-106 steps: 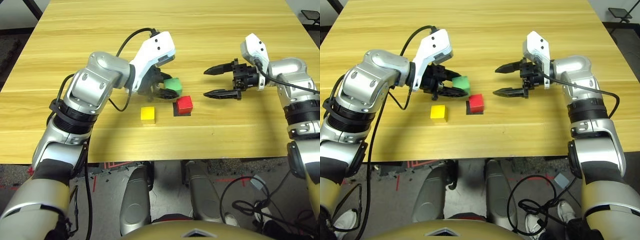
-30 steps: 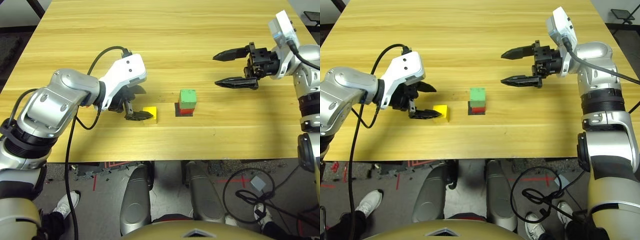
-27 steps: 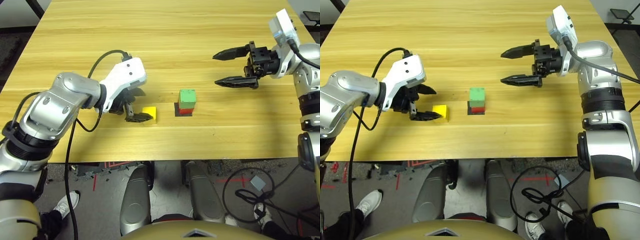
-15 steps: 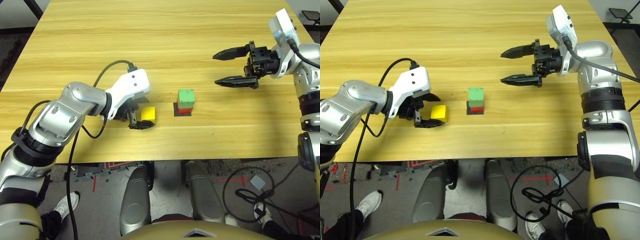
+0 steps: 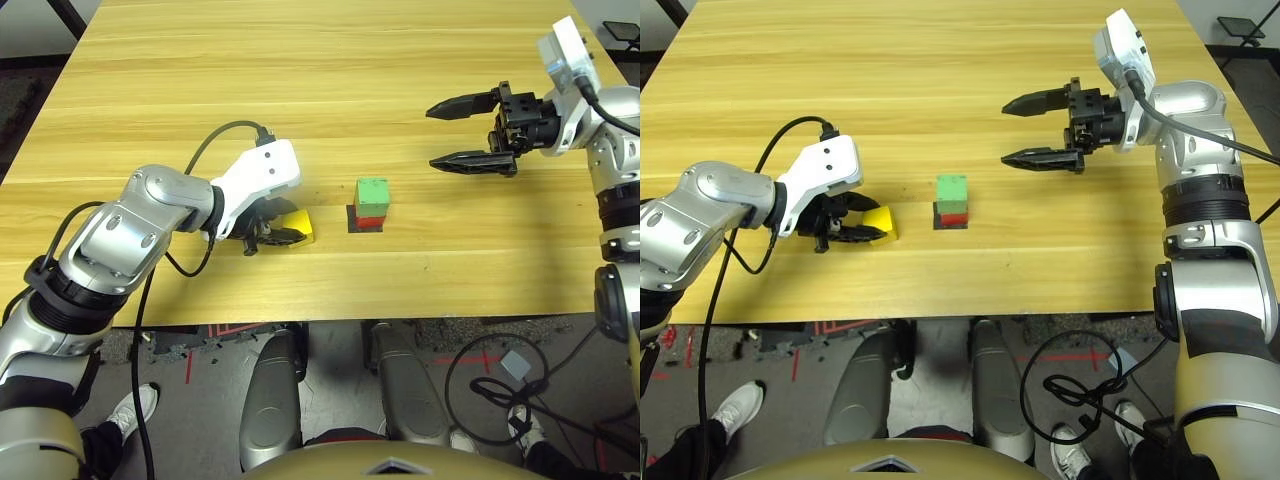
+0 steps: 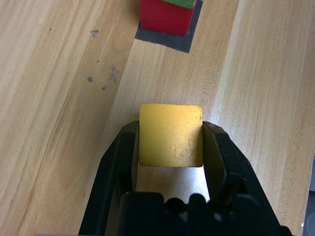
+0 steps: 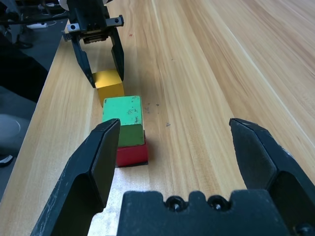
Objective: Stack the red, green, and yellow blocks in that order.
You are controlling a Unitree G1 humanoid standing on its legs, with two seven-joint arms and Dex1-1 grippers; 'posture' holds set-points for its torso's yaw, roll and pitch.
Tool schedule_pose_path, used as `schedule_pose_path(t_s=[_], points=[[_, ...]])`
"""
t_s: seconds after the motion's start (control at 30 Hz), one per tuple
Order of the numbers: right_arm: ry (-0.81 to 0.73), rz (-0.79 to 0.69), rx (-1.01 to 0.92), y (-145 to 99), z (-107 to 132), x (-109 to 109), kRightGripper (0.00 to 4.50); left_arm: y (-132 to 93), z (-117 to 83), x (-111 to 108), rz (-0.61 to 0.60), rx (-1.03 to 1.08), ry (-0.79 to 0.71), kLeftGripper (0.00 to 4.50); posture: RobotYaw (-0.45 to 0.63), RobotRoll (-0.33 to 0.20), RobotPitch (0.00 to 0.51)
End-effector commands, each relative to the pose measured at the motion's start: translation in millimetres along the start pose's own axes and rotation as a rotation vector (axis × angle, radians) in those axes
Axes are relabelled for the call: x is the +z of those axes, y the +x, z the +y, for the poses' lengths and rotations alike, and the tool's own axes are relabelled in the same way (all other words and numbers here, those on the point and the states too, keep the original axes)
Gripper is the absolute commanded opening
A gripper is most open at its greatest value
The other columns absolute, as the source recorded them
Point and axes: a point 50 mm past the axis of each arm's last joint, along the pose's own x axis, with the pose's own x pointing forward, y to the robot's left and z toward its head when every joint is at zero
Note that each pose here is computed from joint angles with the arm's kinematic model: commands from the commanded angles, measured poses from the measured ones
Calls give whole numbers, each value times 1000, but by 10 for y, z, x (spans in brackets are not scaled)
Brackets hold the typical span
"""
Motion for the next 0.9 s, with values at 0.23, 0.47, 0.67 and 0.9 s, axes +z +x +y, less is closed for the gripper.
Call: schedule_pose_path(t_s=[0.23,0.47,0.67,0.9], points=[[10,-14,-20,-16,33,-54,4500,-330,274,668,-65,20,60,1938,235,74,216],[21,-25,-27,-2,92,-123,4500,-317,231,994,-82,-55,90,1938,217,103,196],[27,-34,-40,-6,142,-157,4500,-178,232,1135,-94,-101,132,1938,193,110,190],[39,-32,-64,-56,216,-182,4500,36,196,1188,-119,-150,150,1938,148,108,193]])
